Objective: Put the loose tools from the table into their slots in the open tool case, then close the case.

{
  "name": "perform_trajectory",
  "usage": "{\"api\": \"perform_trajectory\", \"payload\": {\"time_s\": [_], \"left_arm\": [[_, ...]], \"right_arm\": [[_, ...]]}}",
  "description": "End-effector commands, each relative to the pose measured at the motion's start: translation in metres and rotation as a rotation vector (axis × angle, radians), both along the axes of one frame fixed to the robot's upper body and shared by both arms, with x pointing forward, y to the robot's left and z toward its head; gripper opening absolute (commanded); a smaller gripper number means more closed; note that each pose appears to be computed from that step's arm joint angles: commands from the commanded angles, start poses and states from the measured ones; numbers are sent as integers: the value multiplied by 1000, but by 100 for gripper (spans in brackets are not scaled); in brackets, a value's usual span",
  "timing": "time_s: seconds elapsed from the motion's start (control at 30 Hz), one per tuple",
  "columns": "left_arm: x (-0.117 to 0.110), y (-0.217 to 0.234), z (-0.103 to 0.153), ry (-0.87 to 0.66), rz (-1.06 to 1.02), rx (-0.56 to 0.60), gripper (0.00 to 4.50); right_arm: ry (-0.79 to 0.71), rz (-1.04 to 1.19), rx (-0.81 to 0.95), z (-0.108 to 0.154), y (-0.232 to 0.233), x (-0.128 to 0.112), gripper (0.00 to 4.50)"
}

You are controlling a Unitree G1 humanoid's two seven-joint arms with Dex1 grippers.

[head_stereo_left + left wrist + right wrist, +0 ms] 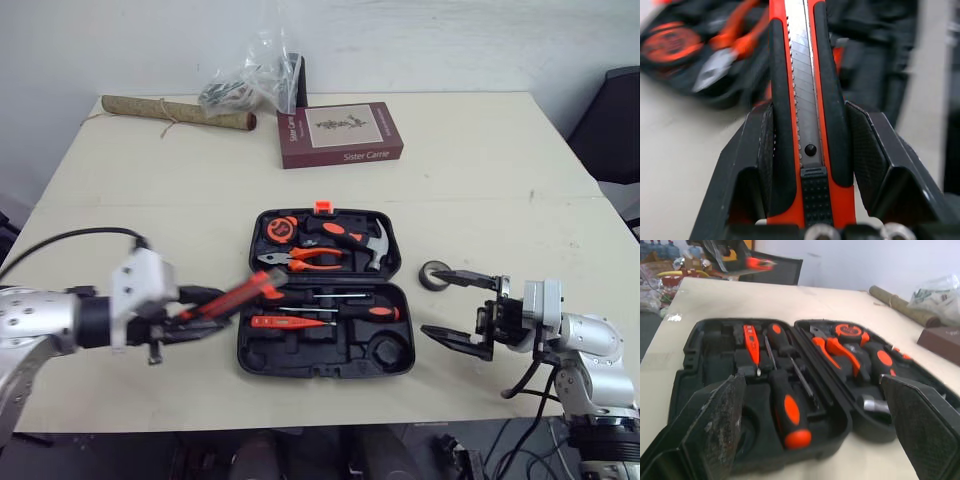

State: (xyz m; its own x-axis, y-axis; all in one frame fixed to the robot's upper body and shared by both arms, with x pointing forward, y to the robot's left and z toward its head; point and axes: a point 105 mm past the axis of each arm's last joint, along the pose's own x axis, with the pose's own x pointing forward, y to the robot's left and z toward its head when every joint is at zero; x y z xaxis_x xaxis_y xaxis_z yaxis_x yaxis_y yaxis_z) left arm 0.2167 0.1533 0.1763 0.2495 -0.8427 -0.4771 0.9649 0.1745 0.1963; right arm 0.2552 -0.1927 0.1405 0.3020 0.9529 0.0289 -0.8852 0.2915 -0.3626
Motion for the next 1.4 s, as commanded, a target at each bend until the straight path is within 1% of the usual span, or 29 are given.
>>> {"api": "perform_trajectory", "payload": {"time_s": [0.03,0.1,0.2,0.4,0.53,0.63,0.87,1.0,1.13,1.2,1.23,1.3,1.4], "left_arm": [[-3,-25,-7,-3,-100,69,148],[-2,-37,-16,-15,-158,136,148],[2,-42,-34,-5,-189,261,148],[13,-51,-49,-52,-232,367,148],[26,-59,-50,-66,-217,376,148],[30,-60,-49,-65,-207,385,148],[28,-66,-49,-33,-196,374,148],[31,-69,-47,-40,-180,366,148],[29,-72,-46,-42,-200,356,148],[29,-77,-43,-79,-218,322,251],[30,-81,-39,-111,-227,284,289],[30,-91,-27,-184,-247,169,377],[25,-92,-11,-207,-286,22,377]], "right_arm": [[-29,7,-19,7,-4,-4,450],[-26,26,-38,9,-1,-7,450],[-27,26,-44,15,2,-10,450],[-12,12,-69,18,2,-16,450],[-9,8,-68,20,5,-18,450],[-7,3,-69,20,6,-19,450],[-8,-6,-71,27,15,-22,450],[-5,-9,-70,32,20,-23,450],[1,-10,-69,35,23,-22,450],[4,-9,-69,37,24,-21,450],[6,-8,-68,37,25,-21,450],[10,-7,-67,37,25,-21,450],[14,-8,-66,37,26,-20,450]]}}
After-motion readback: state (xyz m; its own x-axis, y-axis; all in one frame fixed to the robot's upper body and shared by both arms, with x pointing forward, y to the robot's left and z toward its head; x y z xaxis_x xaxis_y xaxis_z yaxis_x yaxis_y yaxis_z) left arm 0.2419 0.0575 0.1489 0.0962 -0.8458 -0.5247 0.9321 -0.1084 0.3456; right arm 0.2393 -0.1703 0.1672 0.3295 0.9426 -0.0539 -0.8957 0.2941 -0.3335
